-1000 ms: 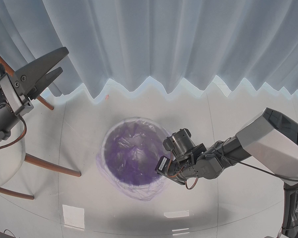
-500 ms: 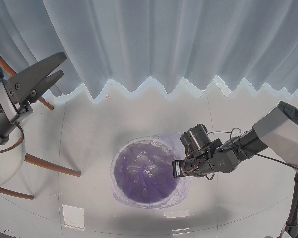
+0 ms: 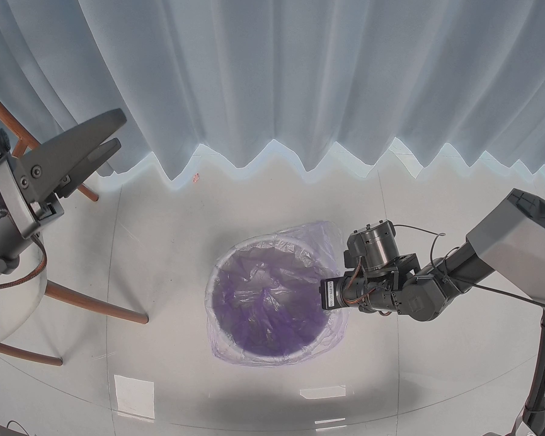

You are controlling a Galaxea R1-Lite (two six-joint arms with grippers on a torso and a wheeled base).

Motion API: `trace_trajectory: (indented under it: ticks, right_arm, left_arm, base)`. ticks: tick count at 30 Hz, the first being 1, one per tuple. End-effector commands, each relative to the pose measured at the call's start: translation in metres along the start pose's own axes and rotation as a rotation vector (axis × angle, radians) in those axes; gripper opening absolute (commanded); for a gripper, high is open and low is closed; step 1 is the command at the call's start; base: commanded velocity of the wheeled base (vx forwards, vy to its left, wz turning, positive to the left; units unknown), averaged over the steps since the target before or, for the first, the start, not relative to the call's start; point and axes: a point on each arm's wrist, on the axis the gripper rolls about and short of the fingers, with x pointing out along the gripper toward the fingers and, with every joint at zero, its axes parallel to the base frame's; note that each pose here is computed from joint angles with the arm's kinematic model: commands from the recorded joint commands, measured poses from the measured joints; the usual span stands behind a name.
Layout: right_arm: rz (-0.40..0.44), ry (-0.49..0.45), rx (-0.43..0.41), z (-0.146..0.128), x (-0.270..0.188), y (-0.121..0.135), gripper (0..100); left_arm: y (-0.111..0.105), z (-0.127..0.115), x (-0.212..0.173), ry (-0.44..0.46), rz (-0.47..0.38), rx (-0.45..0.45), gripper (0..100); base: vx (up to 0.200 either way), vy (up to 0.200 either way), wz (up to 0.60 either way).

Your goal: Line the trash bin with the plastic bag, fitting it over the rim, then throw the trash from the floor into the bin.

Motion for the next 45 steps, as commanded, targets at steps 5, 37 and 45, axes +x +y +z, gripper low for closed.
trace_trajectory:
  ticks: [5,37,45]
  right_arm:
    - [0.016,-0.026,0.031,0.004,0.000,0.003,100]
    - [0.365,-0.577,0.464,-0.015,-0.175,-0.073,100]
    - [0.382,-0.595,0.463,-0.012,-0.179,-0.071,100]
  left_arm:
    - [0.001,-0.001,0.001,0.005,0.004,-0.003,100]
    - [0.267,-0.209,0.053,0.333,0.487,-0.279,100]
    - [0.295,-0.225,0.054,0.255,0.493,-0.360,100]
  base:
    - [0.000,0.000,0.00]
    - [0.000,0.000,0.00]
    - [0.000,0.000,0.00]
